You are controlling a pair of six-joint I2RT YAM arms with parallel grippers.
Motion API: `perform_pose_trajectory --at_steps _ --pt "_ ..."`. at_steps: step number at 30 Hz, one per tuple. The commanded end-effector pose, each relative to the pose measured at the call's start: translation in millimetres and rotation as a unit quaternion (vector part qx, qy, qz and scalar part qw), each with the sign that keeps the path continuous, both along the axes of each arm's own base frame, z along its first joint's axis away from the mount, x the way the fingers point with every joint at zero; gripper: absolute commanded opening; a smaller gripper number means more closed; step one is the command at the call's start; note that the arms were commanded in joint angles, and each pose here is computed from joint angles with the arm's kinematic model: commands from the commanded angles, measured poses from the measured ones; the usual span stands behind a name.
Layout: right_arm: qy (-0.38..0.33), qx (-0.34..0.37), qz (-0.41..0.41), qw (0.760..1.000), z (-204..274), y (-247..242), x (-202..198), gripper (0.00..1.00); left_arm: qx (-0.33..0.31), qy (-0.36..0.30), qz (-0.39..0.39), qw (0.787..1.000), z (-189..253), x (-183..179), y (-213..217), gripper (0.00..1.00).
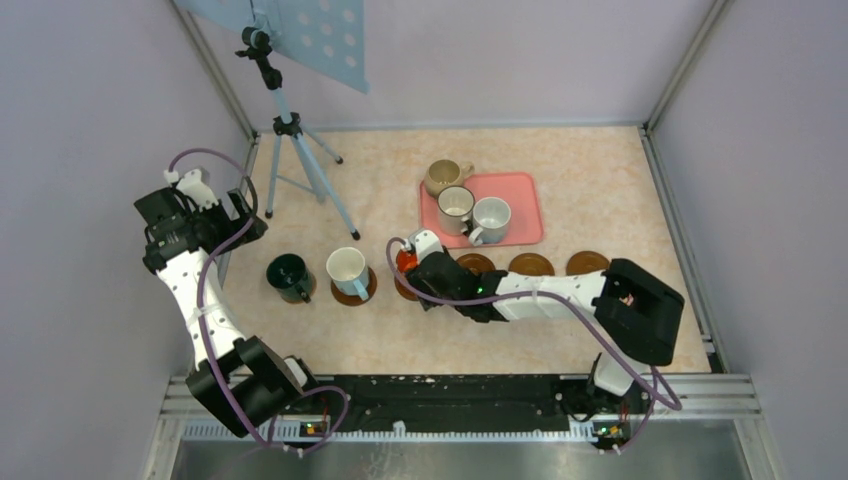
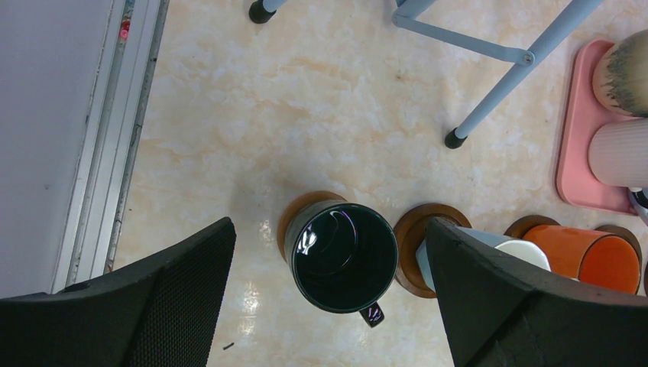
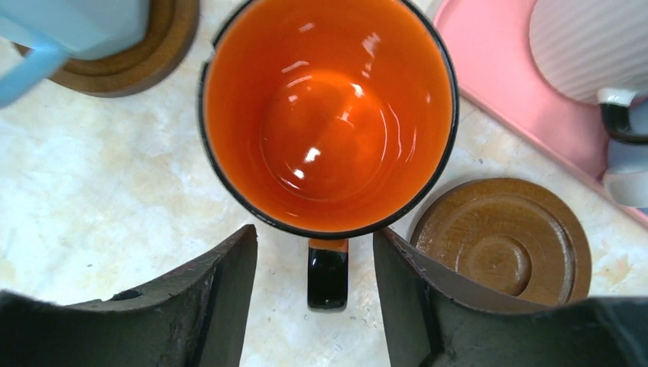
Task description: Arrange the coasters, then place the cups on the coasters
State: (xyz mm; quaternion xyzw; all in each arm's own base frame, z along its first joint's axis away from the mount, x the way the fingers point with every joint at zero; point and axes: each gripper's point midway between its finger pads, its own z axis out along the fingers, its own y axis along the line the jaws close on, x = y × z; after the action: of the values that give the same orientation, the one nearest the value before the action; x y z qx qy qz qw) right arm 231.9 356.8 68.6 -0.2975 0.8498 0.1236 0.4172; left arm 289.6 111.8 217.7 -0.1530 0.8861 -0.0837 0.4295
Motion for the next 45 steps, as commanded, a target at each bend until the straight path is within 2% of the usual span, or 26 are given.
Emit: perform_pose_trajectory --at_steps 1,4,9,14,19,26,36,45 --pt "-0.042 0.070 0.041 0.996 66 12 0 0.57 0.011 -0.007 -0.010 1.000 2 3 1 0.99" --pt "-0.036 0.098 0.065 0.992 87 5 2 0.58 0.011 -0.007 -0.015 1.000 2 3 0 0.99" --pt "-0.002 0.097 0.054 0.994 91 -24 21 0.57 0.007 -0.007 -0.018 1.000 1 3 -2 0.99" --pt "0.011 0.064 0.042 0.997 74 -36 30 0.42 -0.002 -0.009 -0.017 1.000 2 5 -3 0.99" --pt "0.028 0.041 0.039 0.998 54 -38 30 0.39 -0.004 -0.012 -0.014 1.000 5 7 -3 0.99" --pt "0.059 0.023 0.052 0.997 27 -32 25 0.41 0.001 -0.012 -0.012 1.000 5 4 -2 0.99" --pt "0.065 0.025 0.079 0.994 26 -18 13 0.51 0.006 -0.008 -0.011 1.000 2 1 -2 0.99" --pt "0.064 0.019 0.072 0.995 26 -21 14 0.52 0.003 -0.007 -0.012 1.000 1 2 -3 0.99"
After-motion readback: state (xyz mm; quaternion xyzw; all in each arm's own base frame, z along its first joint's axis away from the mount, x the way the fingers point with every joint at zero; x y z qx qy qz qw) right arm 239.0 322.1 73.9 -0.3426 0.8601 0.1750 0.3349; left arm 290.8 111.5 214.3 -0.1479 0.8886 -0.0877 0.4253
